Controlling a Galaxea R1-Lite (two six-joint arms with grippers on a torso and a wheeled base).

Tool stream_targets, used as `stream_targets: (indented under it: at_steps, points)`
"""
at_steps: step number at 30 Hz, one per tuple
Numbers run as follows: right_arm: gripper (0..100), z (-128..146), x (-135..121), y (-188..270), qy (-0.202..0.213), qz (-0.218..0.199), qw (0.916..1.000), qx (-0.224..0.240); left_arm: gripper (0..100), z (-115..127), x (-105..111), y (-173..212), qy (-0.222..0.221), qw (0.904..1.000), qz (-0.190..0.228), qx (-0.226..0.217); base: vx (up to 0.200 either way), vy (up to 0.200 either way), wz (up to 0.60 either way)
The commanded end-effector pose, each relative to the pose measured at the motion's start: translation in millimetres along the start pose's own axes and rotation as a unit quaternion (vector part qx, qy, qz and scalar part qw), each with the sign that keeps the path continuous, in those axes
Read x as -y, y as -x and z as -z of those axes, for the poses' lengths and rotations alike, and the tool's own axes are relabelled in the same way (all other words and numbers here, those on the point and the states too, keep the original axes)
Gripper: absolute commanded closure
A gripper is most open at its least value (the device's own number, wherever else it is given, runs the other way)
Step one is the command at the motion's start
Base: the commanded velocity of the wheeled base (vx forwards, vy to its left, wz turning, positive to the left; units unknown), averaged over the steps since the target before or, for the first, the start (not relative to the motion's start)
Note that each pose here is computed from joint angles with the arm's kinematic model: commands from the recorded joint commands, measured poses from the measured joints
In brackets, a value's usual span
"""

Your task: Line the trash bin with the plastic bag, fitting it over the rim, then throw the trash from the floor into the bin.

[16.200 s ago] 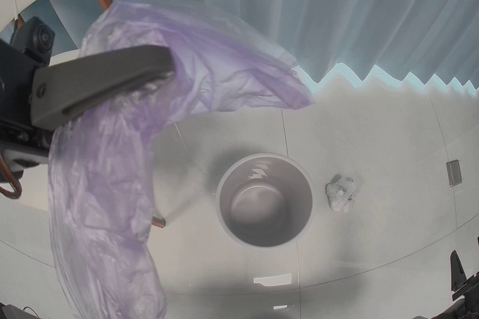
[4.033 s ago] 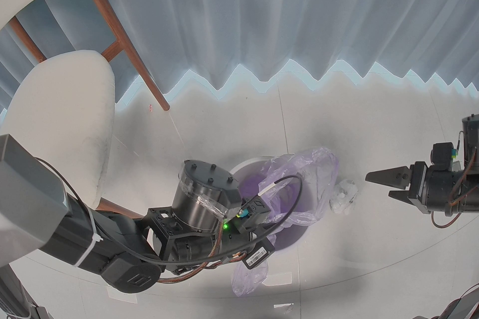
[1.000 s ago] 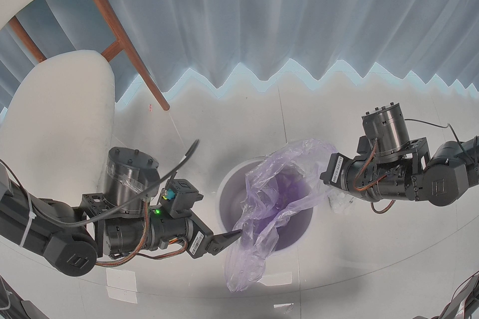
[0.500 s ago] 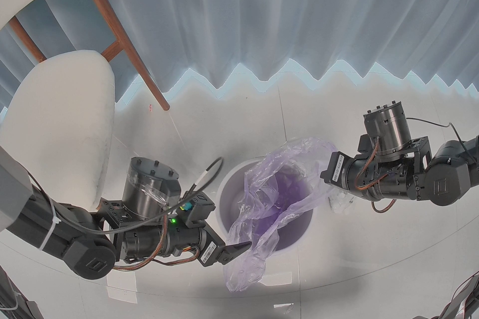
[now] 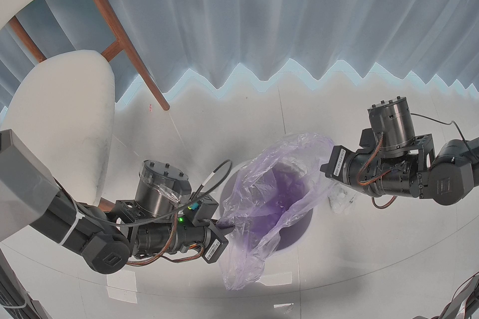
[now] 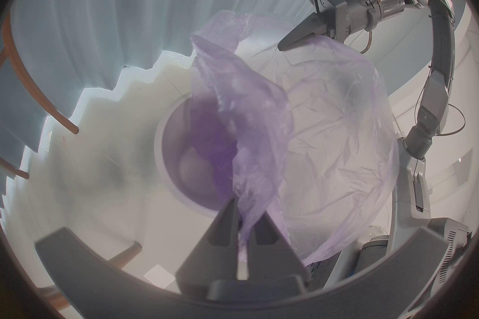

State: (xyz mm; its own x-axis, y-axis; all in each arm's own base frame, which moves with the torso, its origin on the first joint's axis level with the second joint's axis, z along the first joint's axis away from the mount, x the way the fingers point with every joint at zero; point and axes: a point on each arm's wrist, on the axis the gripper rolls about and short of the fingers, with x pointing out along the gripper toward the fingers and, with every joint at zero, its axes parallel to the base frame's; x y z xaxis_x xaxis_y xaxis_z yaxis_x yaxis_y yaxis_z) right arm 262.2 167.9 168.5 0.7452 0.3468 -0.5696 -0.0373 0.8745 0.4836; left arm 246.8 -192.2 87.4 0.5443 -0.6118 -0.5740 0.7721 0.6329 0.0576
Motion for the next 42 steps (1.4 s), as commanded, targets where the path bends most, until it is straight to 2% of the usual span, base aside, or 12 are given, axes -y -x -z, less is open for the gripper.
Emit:
stream_targets:
  at_steps: [1,5,7,9,11,12,15,21,24,31,36,42]
  points:
    - [100,-4,-2,10,0.007,-0.008,0.9999,0.009,100,4,-8,2,0.008,1.0,0.005,-0.001,0.0,0.0,0.0]
    - [100,-2,1,13,0.032,-0.007,0.9994,0.01,100,0,-25,14,0.011,0.9998,0.006,0.018,0.0,0.0,0.0]
    - [100,-1,2,13,0.049,-0.005,0.9987,0.008,100,0,-27,18,0.026,0.9994,0.007,0.021,0.0,0.0,0.0]
    - [100,3,5,13,0.075,-0.003,0.9971,0.0,100,-2,-26,33,0.076,0.9968,0.011,0.024,0.0,0.0,0.0]
    - [100,4,6,13,0.077,-0.003,0.997,-0.001,100,-3,-25,34,0.078,0.9966,0.012,0.025,0.0,0.0,0.0]
    - [100,6,7,12,0.095,-0.004,0.9955,-0.007,100,-13,-22,36,0.12,0.9918,0.018,0.043,0.0,0.0,0.0]
    - [100,6,6,13,0.102,-0.01,0.9947,-0.01,100,-23,-15,40,0.178,0.9816,0.032,0.061,0.0,0.0,0.0]
    - [100,6,8,12,0.102,-0.012,0.9946,-0.015,100,-29,0,54,0.26,0.9592,0.058,0.095,0.0,0.0,0.0]
    - [100,5,10,12,0.101,-0.012,0.9947,-0.019,100,-28,2,57,0.26,0.9575,0.058,0.11,0.0,0.0,0.0]
    - [100,-4,22,8,0.102,-0.009,0.9946,-0.018,100,-2,6,65,0.261,0.9565,0.057,0.117,0.0,0.0,0.0]
    - [100,-7,28,8,0.099,-0.006,0.9949,-0.02,100,-5,3,66,0.261,0.9551,0.075,0.118,0.0,0.0,0.0]
    - [100,-7,28,7,0.1,-0.007,0.9948,-0.02,100,-12,0,61,0.26,0.9547,0.071,0.126,0.2,0.0,0.0]
